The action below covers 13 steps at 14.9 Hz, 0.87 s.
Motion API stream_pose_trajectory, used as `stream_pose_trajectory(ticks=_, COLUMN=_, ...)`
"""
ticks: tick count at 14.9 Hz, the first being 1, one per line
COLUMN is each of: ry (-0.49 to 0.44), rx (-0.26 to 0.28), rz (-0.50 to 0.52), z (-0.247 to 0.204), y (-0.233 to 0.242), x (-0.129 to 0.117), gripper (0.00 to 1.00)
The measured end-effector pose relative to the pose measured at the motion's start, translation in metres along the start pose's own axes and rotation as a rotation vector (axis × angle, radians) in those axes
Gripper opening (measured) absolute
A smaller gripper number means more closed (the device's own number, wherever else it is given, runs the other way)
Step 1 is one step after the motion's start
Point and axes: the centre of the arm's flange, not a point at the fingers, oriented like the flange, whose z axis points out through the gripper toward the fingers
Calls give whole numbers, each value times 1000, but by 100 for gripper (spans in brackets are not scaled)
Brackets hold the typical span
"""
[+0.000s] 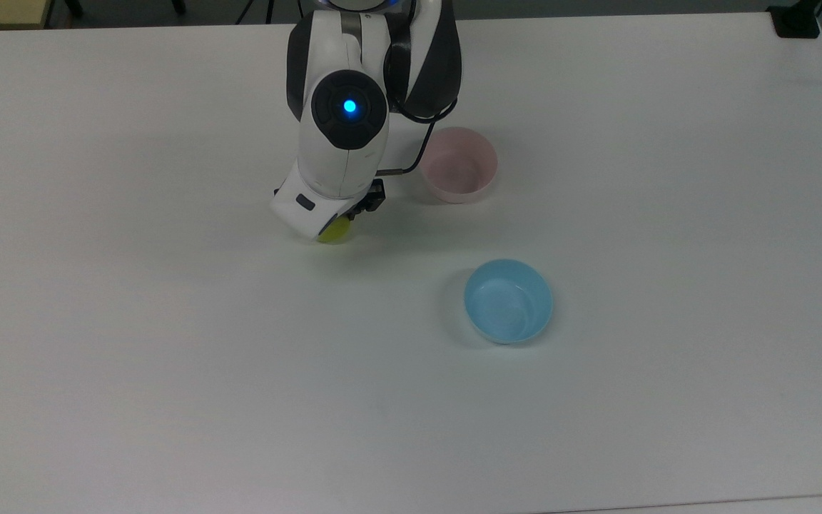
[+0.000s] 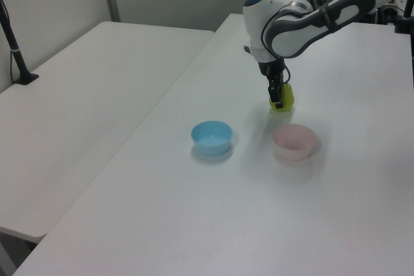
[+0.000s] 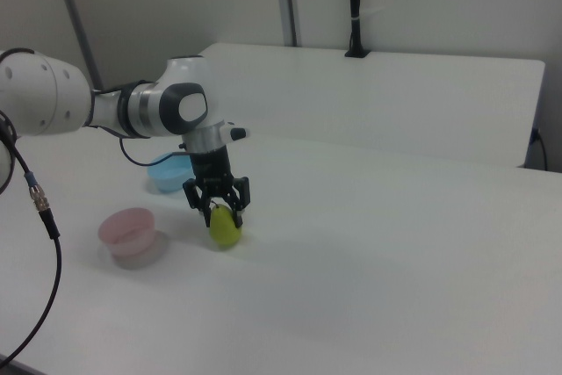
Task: Place the pear in the bowl
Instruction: 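Close the gripper on the green pear and lift it, then carry the pear over the pink bowl and lower it inside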
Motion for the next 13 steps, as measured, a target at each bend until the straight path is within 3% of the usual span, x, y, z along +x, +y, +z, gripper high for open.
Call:
stream_pose_trajectory(ticks=5, ry=102, rx=6, rz=19, z=-63, y=12, x=-15, gripper=69)
stream_pose_trajectory(ticks=7, ry=135, rx=37, rz=15, z=-96, y=4, x=-27, gripper=69)
stream_pose_trajectory(ticks=10, ry=119, rx=64, rz=-44, z=-120, y=-42, x=-38, gripper=69)
stream_pose_trajectory(ticks=13, ry=76, rx=58, rz=-143, z=-128, y=-107, x=-44, gripper=69)
